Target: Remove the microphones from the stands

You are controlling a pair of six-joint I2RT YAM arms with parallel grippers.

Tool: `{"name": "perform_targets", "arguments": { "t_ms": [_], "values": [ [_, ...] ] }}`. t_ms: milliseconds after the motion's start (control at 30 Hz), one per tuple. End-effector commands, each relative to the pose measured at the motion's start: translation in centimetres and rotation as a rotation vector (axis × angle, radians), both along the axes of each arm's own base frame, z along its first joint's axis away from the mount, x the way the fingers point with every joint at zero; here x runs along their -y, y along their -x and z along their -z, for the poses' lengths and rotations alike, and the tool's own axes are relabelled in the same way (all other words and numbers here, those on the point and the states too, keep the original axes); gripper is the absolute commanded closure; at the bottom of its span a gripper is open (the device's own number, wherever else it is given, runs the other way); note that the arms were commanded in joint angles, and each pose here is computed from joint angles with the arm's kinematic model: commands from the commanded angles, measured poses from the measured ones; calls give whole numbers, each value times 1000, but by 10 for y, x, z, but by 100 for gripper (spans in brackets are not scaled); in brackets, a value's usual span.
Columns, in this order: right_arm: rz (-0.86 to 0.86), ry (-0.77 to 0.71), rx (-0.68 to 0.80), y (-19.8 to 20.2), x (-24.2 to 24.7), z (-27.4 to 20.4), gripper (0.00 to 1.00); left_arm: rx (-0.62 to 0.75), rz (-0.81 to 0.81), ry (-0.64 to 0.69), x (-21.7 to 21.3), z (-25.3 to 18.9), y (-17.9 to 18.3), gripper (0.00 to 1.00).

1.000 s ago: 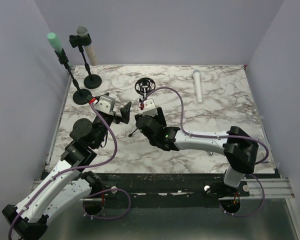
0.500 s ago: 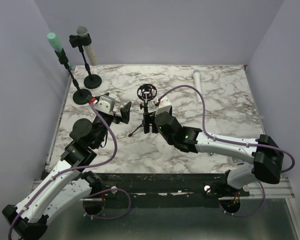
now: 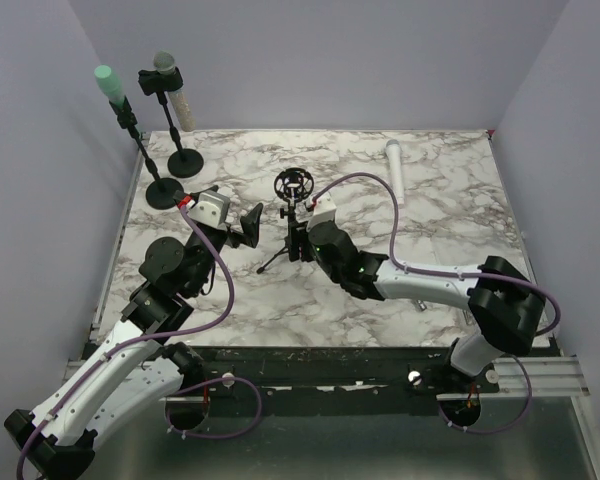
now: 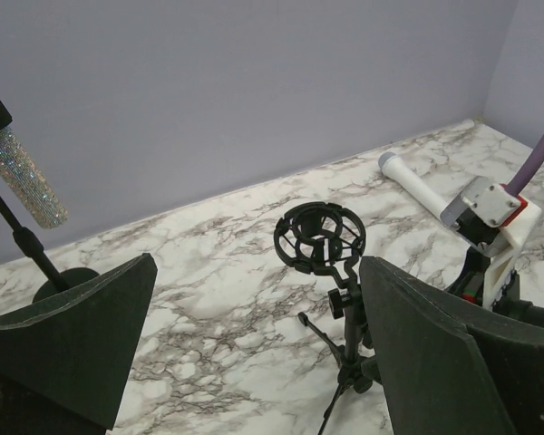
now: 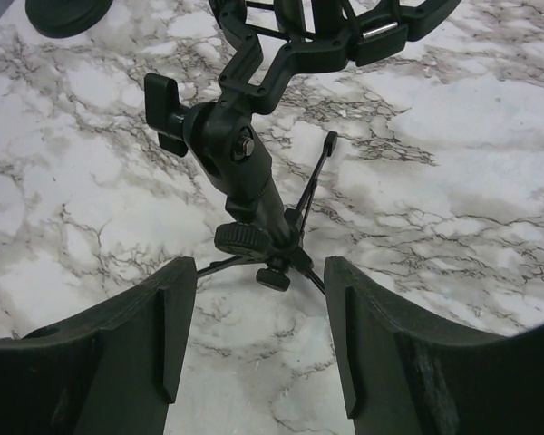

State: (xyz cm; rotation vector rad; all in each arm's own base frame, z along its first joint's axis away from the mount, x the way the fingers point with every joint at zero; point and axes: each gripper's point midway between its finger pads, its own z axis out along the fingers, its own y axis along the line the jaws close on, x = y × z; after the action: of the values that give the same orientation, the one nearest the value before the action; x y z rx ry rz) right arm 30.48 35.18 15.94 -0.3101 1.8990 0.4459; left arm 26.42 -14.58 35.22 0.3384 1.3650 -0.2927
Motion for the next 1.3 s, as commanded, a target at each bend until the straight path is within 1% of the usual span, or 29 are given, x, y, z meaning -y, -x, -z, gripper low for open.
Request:
{"name": "perform_targets", "arguments": {
  "t_ms": [0,67,233,400,467,633,700,767,900,1000,1067,1267],
  "values": [
    [69,-43,106,-23,-10,-21,38,19,-4,9,-3,-9,4,3],
    [108,-33,128,-30,-9,-21,41,23,-5,9,-4,-10,4,3],
    [99,-47,210,-40,-18,-20,44,30,-7,14,-5,-12,6,3],
    [143,-35,252,-53,-21,-9,50,37,0,27,-6,-16,9,3],
    [159,-27,272,-57,-21,-7,54,39,5,32,-6,-17,10,3],
    [194,13,314,-75,-18,0,73,45,11,41,-6,-21,13,3],
    [217,18,316,-90,-13,1,78,47,12,44,-7,-22,13,3],
    [232,12,314,-107,-6,3,81,49,10,48,-7,-23,14,3],
    [274,50,352,-144,8,3,82,50,2,47,-9,-22,13,3],
    [324,107,376,-178,25,7,82,45,0,42,-8,-21,12,3],
    [364,117,389,-201,39,6,82,40,-3,37,-8,-19,11,3],
    [388,148,406,-263,63,12,82,28,-11,31,-7,-14,7,2]
  ]
}}
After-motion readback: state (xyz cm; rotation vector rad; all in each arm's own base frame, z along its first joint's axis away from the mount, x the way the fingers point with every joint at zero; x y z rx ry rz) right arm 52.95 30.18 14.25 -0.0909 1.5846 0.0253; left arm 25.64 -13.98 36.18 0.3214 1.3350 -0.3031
